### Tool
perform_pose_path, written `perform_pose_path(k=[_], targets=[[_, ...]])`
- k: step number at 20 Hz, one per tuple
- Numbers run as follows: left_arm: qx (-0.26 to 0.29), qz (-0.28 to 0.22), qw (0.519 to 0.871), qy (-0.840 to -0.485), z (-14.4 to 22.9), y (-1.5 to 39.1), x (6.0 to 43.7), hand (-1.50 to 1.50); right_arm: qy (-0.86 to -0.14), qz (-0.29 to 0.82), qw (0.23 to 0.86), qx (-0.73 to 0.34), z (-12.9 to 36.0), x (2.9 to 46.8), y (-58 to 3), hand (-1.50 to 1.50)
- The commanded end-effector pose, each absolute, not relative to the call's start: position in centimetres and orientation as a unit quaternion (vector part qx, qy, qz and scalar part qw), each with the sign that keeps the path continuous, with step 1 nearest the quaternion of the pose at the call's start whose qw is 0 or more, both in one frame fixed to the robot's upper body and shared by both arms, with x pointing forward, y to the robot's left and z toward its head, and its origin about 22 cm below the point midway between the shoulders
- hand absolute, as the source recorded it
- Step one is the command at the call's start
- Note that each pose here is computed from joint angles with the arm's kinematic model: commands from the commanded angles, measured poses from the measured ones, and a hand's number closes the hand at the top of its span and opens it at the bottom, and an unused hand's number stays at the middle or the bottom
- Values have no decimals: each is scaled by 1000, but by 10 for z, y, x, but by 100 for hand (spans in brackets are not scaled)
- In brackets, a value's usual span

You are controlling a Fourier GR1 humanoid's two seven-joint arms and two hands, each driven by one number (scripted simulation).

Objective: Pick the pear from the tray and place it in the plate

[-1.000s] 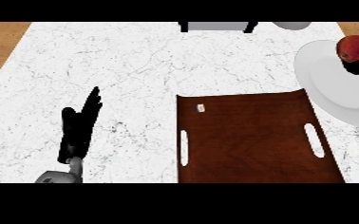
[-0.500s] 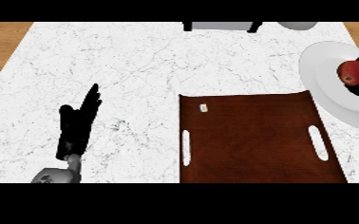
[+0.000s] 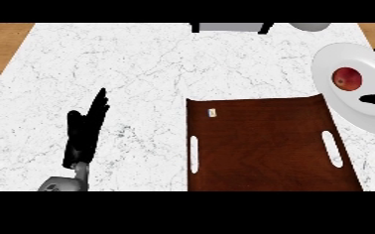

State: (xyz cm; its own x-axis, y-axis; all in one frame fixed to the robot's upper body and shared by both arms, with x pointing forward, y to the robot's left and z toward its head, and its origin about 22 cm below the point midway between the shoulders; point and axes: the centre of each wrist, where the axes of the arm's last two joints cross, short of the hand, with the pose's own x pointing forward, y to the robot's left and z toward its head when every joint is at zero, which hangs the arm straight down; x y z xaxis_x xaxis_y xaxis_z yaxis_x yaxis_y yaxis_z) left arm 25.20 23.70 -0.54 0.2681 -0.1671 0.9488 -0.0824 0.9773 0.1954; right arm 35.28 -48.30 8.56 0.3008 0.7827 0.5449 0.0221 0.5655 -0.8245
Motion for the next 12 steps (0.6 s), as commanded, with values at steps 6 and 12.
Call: perform_pose_path(k=[6,12], targets=[[107,-25,789,-604,-7,251,246,0,-708,40,658,-254,98,343,-504,-150],[103,-24,791,-603,-7,249,247,0,-714,7,665,-222,78,300,-537,-150]])
